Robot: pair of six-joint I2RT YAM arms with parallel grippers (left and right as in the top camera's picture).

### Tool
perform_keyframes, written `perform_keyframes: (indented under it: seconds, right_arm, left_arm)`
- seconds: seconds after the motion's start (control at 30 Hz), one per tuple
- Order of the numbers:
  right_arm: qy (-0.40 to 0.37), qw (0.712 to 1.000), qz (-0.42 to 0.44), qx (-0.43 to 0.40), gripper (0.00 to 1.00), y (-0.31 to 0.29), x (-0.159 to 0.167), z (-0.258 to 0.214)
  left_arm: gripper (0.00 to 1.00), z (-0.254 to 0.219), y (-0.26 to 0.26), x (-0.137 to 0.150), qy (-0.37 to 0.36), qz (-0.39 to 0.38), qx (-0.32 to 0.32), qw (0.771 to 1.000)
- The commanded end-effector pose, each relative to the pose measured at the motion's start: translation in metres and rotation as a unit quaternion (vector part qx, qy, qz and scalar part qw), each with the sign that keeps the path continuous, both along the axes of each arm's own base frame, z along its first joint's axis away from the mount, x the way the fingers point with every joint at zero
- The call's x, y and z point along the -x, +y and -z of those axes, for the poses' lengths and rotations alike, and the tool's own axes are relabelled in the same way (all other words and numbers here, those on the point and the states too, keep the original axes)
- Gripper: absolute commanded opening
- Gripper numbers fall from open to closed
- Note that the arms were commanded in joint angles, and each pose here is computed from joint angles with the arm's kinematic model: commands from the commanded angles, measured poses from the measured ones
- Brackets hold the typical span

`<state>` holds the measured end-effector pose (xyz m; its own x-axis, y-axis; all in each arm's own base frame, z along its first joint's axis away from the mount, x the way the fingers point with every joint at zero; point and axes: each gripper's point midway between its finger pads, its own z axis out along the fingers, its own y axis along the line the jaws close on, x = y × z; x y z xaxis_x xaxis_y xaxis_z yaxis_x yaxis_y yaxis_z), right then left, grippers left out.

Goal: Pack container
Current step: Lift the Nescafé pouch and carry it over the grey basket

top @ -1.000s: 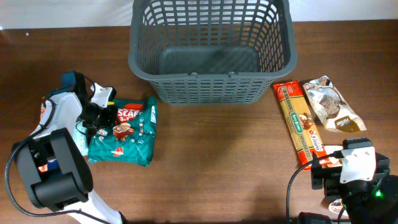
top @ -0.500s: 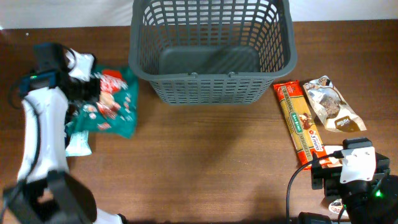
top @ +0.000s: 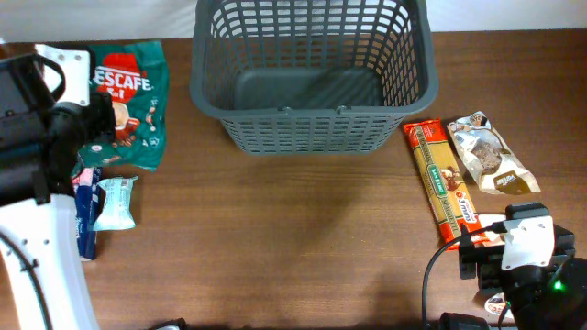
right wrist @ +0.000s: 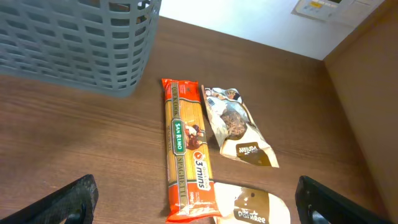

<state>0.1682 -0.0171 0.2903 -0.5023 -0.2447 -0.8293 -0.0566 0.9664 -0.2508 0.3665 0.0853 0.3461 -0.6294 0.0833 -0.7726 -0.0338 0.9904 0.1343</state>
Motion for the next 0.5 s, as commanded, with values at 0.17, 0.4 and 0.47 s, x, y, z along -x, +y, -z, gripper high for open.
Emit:
perform_keyframes:
  seconds: [0.17,0.4,0.47]
  right_arm:
    - [-0.004,1.000,-0.006,-0.008,0.99,0.003,0.000,-0.001]
    - [-0.004,1.000,-0.006,-0.008,0.99,0.003,0.000,-0.001]
    - [-0.004,1.000,-0.006,-0.008,0.99,0.003,0.000,-0.001]
  left_arm:
    - [0.02,-0.114,-0.001,0.033,-0.162,-0.030,-0.037,0.986]
    - [0.02,-0.154,-0.026,0.041,-0.238,0.019,-0.011,0.971]
    - [0.02,-0.163,-0.033,0.037,-0.258,0.038,0.002,0.965]
